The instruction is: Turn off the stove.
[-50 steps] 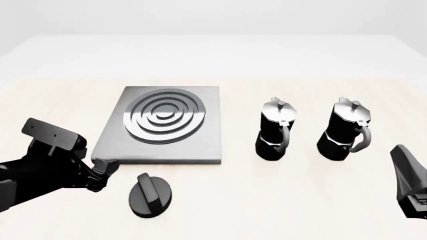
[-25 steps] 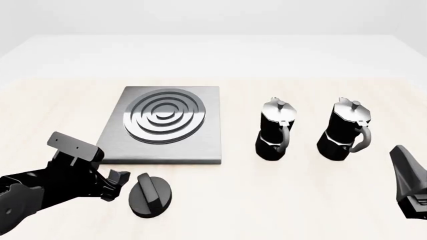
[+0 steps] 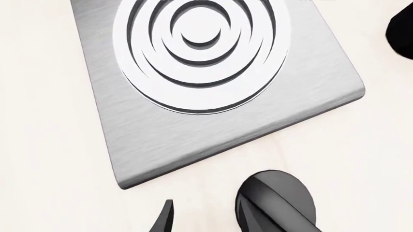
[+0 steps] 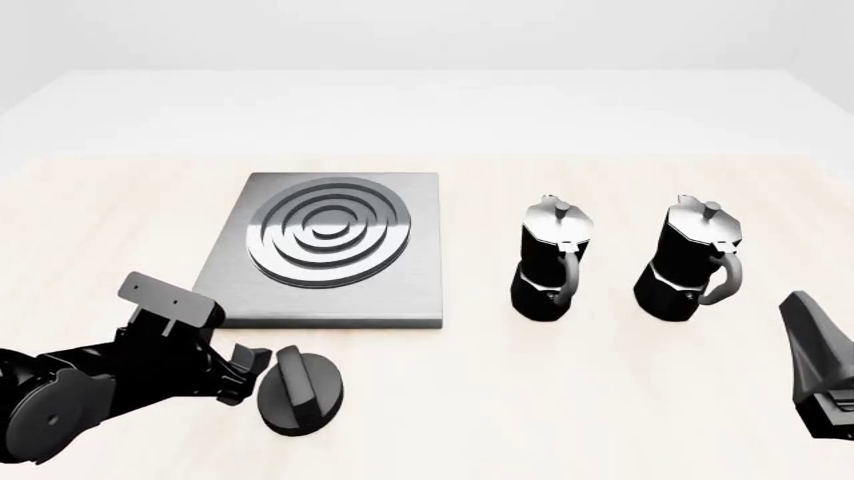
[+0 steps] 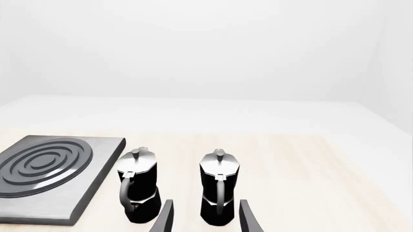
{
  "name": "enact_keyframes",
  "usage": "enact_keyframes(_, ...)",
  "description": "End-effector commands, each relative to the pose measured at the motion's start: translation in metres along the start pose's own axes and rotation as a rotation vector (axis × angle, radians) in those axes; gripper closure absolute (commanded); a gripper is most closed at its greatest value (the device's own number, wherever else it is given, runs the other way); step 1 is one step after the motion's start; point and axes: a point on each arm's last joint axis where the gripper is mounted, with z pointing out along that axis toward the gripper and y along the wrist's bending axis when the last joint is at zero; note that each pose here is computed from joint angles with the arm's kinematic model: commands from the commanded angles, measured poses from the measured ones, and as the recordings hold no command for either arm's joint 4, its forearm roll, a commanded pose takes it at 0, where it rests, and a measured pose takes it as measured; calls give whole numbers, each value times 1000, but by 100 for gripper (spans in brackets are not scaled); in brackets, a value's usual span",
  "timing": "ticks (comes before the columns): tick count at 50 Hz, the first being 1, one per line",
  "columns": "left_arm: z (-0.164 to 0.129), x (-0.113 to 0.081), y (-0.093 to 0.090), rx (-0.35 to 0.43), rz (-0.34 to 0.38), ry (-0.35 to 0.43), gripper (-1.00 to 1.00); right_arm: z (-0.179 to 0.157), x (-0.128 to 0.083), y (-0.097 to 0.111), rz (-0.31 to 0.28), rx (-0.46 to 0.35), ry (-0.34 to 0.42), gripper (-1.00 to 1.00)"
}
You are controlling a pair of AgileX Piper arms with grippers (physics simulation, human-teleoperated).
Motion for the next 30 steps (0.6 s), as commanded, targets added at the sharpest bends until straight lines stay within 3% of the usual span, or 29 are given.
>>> enact_keyframes(1, 5, -4, -1, 5, 9, -4, -100, 0, 0, 0, -1, 1, 0, -100)
enact_keyframes(30, 19, -23, -16, 55, 56, -21, -100, 1, 0, 0, 2, 5, -1, -100)
